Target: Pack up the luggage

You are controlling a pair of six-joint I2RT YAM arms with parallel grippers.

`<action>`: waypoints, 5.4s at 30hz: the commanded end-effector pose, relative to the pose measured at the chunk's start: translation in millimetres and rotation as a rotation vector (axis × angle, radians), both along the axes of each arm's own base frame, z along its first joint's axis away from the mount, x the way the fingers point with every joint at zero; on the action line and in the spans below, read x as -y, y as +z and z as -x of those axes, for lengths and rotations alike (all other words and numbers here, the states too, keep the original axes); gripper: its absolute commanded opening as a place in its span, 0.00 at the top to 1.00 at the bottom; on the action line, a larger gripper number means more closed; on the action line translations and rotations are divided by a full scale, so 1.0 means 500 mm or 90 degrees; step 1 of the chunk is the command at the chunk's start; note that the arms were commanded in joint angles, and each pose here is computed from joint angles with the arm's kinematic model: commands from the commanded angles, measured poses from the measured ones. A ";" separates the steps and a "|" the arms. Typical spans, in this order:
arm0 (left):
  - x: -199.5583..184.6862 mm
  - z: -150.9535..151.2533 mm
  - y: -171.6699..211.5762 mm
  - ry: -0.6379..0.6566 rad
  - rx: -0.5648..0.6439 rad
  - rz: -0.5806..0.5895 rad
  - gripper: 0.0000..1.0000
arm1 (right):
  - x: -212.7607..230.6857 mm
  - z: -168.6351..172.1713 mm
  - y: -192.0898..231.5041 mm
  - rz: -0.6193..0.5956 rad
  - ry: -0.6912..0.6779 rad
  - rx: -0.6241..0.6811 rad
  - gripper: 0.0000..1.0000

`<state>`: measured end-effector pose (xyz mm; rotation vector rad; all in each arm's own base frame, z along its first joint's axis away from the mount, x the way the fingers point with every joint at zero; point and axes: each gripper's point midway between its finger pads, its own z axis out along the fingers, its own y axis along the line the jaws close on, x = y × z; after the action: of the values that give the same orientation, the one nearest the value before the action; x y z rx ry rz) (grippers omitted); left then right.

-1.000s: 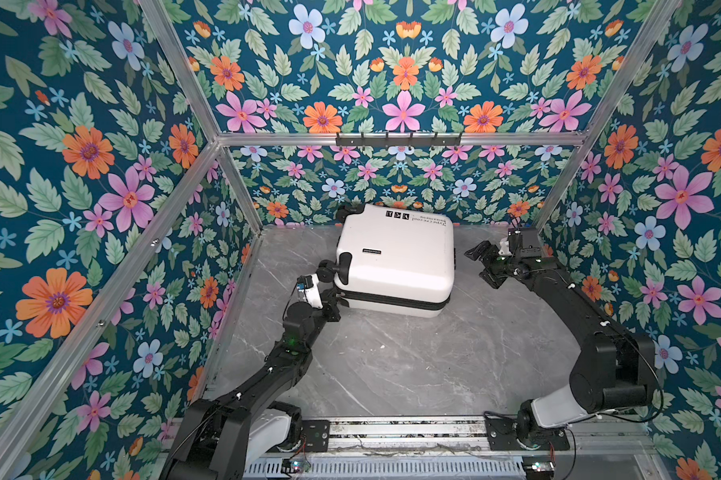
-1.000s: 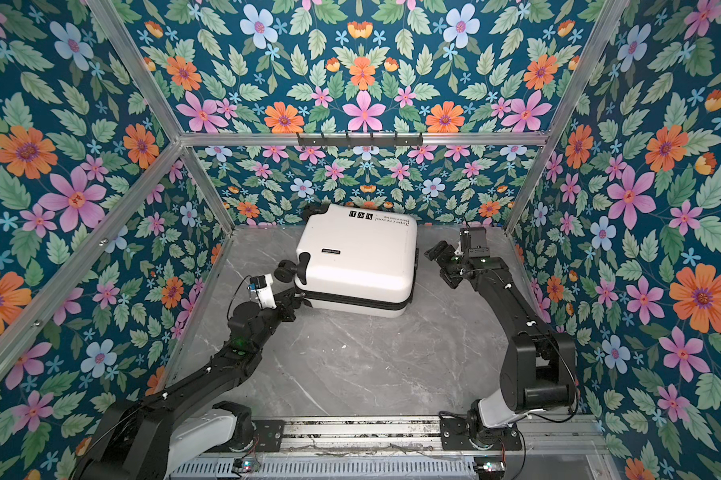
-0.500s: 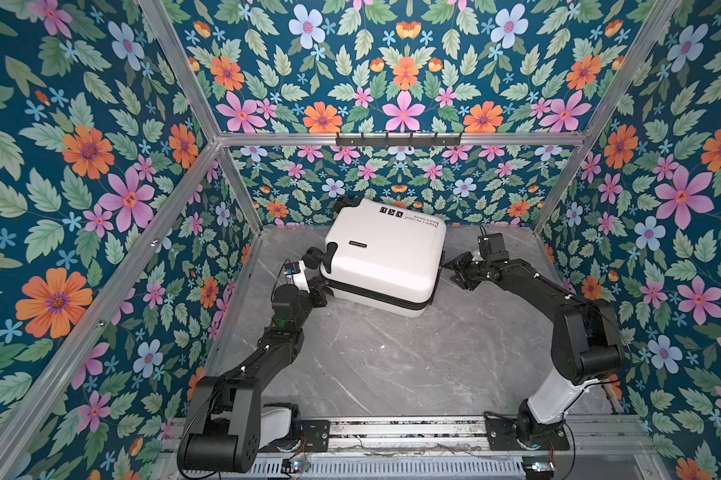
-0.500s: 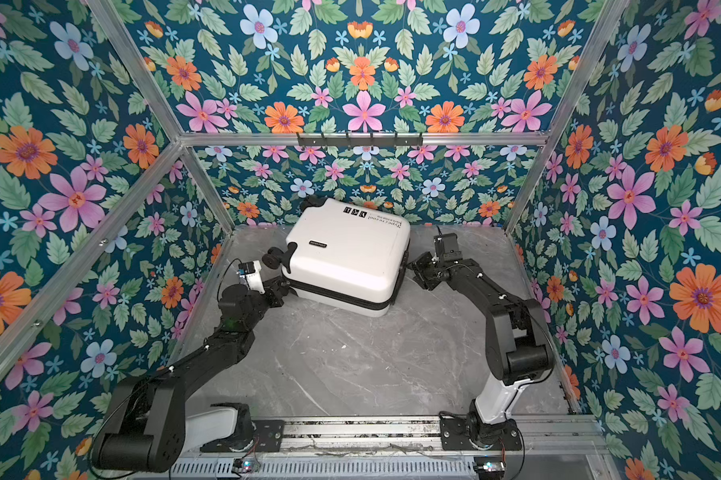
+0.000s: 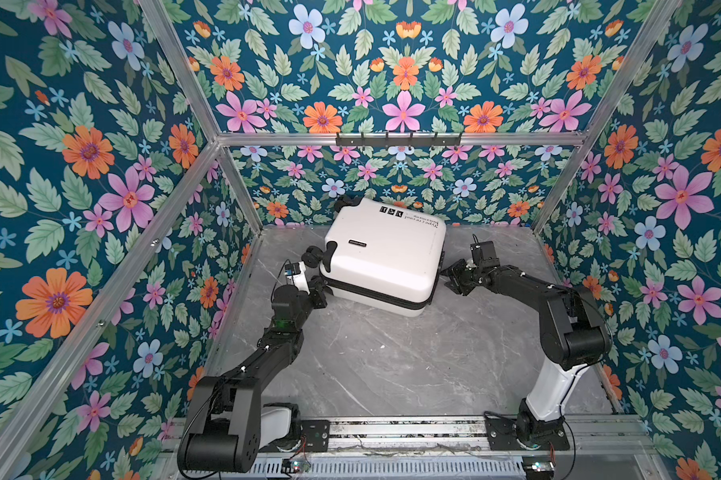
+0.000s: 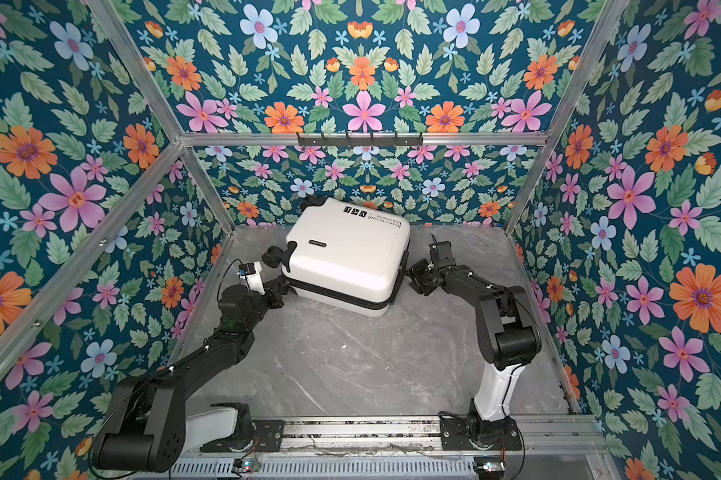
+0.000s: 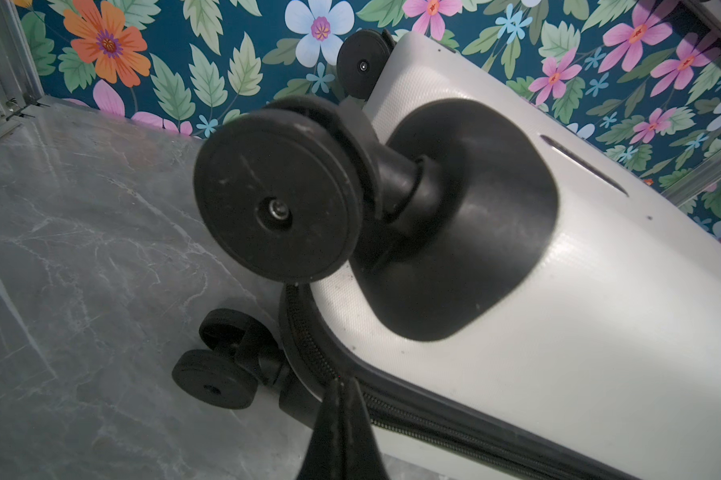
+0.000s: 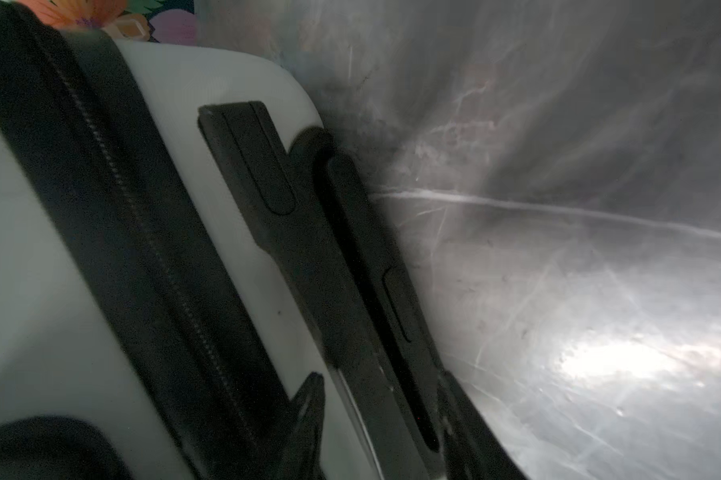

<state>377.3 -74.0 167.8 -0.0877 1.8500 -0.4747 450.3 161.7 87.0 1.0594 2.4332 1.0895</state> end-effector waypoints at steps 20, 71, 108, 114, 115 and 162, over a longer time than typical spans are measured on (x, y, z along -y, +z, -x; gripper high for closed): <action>0.021 0.021 -0.024 -0.044 -0.034 -0.002 1.00 | -0.060 -0.026 -0.031 -0.047 0.050 0.020 0.73; 0.444 0.179 0.016 -0.359 0.032 0.015 1.00 | -0.268 0.014 0.060 -0.134 -0.016 0.170 1.00; 0.243 0.330 -0.119 -0.240 -0.091 -0.109 0.32 | -0.228 0.172 0.071 -0.082 0.077 0.163 1.00; 0.278 0.330 -0.134 -0.291 -0.053 -0.099 0.29 | -0.224 0.182 0.063 -0.075 0.079 0.152 1.00; 0.284 0.328 -0.133 -0.296 -0.045 -0.094 0.28 | -0.223 0.182 0.063 -0.073 0.079 0.152 1.00; 0.397 0.245 -0.041 -0.383 0.049 0.048 0.45 | -0.210 0.202 0.035 -0.030 0.087 0.120 1.00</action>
<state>239.7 -263.7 95.1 0.5149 1.9778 -0.8945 348.4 240.2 78.6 0.8819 2.3986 1.0356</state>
